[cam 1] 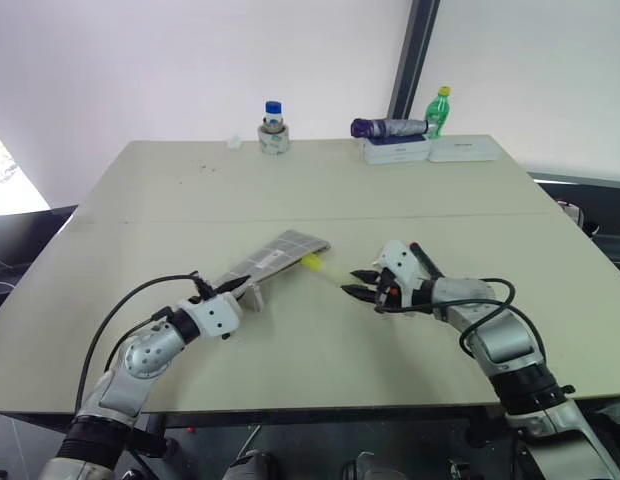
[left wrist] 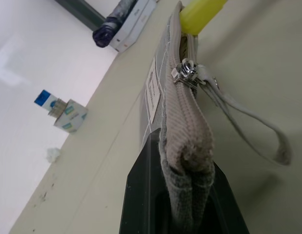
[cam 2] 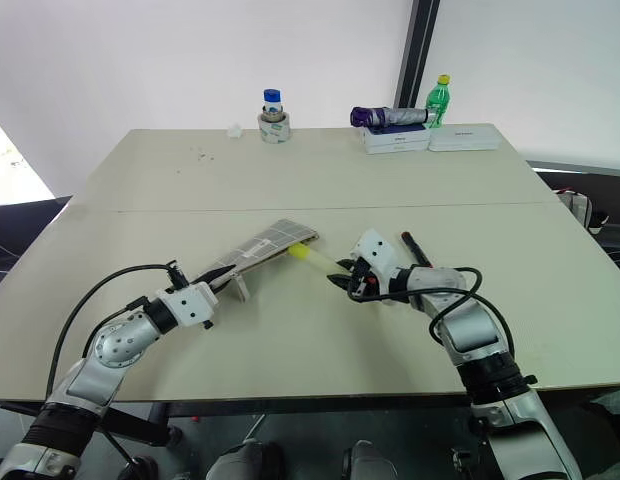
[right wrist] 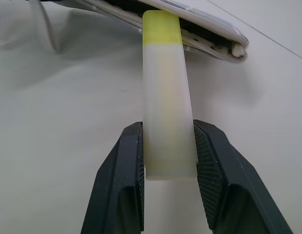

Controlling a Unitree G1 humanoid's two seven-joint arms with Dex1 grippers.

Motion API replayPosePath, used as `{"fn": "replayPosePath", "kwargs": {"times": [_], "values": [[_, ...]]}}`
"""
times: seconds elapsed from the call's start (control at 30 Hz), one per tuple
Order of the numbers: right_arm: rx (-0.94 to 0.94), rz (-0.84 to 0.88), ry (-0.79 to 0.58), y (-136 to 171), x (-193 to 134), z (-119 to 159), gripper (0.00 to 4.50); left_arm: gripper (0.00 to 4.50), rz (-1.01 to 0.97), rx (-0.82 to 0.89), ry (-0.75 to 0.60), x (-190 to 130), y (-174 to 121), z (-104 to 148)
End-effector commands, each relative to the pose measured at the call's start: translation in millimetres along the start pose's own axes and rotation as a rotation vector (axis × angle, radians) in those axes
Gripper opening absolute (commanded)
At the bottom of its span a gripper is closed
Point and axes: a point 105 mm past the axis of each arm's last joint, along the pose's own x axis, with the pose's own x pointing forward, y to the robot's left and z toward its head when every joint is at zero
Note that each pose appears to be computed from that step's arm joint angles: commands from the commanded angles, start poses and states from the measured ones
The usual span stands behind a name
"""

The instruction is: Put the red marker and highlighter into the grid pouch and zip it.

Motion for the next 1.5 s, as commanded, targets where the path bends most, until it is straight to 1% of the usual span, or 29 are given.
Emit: {"fn": "replayPosePath", "kwargs": {"times": [0.03, 0.1, 0.23, 0.3, 0.47, 0.57, 0.73, 0.9, 0.97, 1.0, 1.07, 1.13, 1.17, 1.33, 1.43, 1.5], "values": [[-0.074, 0.053, -0.074, 9, 9, 29, 0.87, 0.0, -0.056, 0.078, -0.076, 3, -2, 17], [-0.1, 0.078, -0.073, 13, 13, 32, 0.87, 0.0, -0.081, 0.103, -0.087, 5, -4, 19], [-0.182, 0.133, -0.03, 23, 18, 28, 0.87, 0.0, -0.091, 0.129, -0.114, 10, 1, 25], [-0.223, 0.144, -0.041, 26, 22, 32, 0.87, 0.0, -0.103, 0.143, -0.137, 13, 2, 30], [-0.418, 0.137, 0.04, 14, 22, 31, 0.87, 0.0, -0.177, 0.176, -0.174, 14, 3, 39], [-0.499, 0.159, 0.035, 11, 21, 39, 0.87, 0.0, -0.202, 0.192, -0.207, 16, 7, 46], [-0.585, 0.233, -0.003, 25, 28, 48, 0.87, 0.0, -0.265, 0.207, -0.259, 17, 3, 52], [-0.629, 0.212, 0.013, 18, 33, 42, 0.87, 0.0, -0.259, 0.163, -0.303, 18, 5, 59], [-0.558, 0.238, 0.012, 17, 28, 39, 1.91, 0.0, -0.252, 0.153, -0.29, 17, 7, 55], [-0.538, 0.255, 0.009, 18, 26, 38, 2.26, 0.0, -0.249, 0.15, -0.285, 16, 7, 54], [-0.563, 0.209, 0.005, 13, 24, 38, 3.31, 0.0, -0.242, 0.142, -0.263, 14, 10, 49], [-0.518, 0.182, -0.022, 11, 19, 40, 4.33, 0.0, -0.22, 0.125, -0.238, 13, 13, 43], [-0.467, 0.187, -0.034, 13, 15, 42, 4.43, 0.0, -0.201, 0.108, -0.221, 13, 16, 40], [-0.302, 0.222, -0.112, 27, -5, 54, 4.43, 0.0, -0.138, 0.057, -0.151, 10, 24, 27], [-0.224, 0.216, -0.127, 32, -22, 51, 4.43, 0.0, -0.109, 0.036, -0.118, 8, 26, 20], [-0.191, 0.184, -0.146, 30, -33, 50, 4.43, 0.0, -0.095, 0.023, -0.103, 7, 26, 17]]}}
